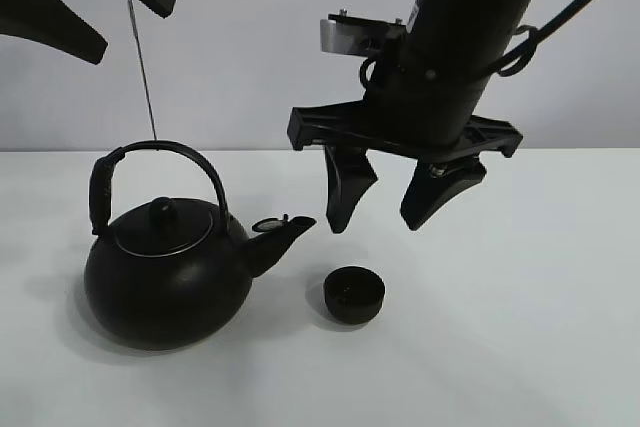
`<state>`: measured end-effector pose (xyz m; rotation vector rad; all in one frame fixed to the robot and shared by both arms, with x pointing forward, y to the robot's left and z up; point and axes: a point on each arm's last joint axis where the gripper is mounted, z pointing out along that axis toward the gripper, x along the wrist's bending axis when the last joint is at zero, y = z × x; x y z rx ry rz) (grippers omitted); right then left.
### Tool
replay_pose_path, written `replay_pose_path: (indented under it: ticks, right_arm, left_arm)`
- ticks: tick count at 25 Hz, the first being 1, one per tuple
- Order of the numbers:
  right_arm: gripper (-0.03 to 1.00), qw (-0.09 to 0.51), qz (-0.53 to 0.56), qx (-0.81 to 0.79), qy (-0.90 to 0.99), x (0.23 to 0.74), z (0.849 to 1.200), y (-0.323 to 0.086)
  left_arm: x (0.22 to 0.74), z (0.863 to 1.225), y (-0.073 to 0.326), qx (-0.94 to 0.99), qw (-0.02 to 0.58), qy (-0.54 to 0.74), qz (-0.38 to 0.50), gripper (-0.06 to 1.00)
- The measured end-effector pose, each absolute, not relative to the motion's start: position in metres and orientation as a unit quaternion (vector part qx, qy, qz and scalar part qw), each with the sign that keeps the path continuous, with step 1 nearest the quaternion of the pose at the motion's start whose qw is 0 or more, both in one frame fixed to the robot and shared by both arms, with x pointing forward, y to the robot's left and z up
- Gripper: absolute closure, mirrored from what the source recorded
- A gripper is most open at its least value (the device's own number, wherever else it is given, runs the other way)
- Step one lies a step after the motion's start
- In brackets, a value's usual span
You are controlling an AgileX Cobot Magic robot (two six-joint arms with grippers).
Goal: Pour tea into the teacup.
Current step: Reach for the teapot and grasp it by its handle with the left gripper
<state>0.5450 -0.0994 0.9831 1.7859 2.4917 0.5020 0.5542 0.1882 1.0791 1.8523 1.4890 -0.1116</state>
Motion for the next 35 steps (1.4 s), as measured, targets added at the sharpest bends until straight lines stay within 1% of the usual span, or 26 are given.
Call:
replay_pose_path:
  ticks: [3, 6, 12, 18, 21, 27, 35]
  right_arm:
    - [0.51, 0.029, 0.160, 0.579, 0.799, 0.542, 0.997, -0.107]
    - [0.51, 0.029, 0.146, 0.597, 0.788, 0.543, 1.005, -0.123]
    - [0.51, 0.044, 0.141, 0.643, 0.751, 0.547, 1.032, -0.173]
    - [0.51, 0.072, 0.143, 0.673, 0.722, 0.537, 1.067, -0.220]
    - [0.51, 0.083, 0.140, 0.676, 0.719, 0.528, 1.081, -0.238]
    - [0.51, 0.098, 0.135, 0.668, 0.725, 0.517, 1.094, -0.249]
    - [0.51, 0.092, 0.142, 0.672, 0.721, 0.516, 1.094, -0.247]
  left_arm:
    - [0.554, 1.079, 0.188, 0.723, 0.372, 0.581, -0.044, 0.41]
    - [0.554, 1.079, 0.188, 0.723, 0.372, 0.581, -0.044, 0.41]
    - [0.554, 1.079, 0.188, 0.723, 0.372, 0.581, -0.044, 0.41]
    - [0.554, 1.079, 0.188, 0.723, 0.372, 0.581, -0.044, 0.41]
    - [0.554, 1.079, 0.188, 0.723, 0.372, 0.581, -0.044, 0.41]
    - [0.554, 1.079, 0.188, 0.723, 0.372, 0.581, -0.044, 0.41]
    - [0.554, 1.079, 0.188, 0.723, 0.372, 0.581, -0.044, 0.41]
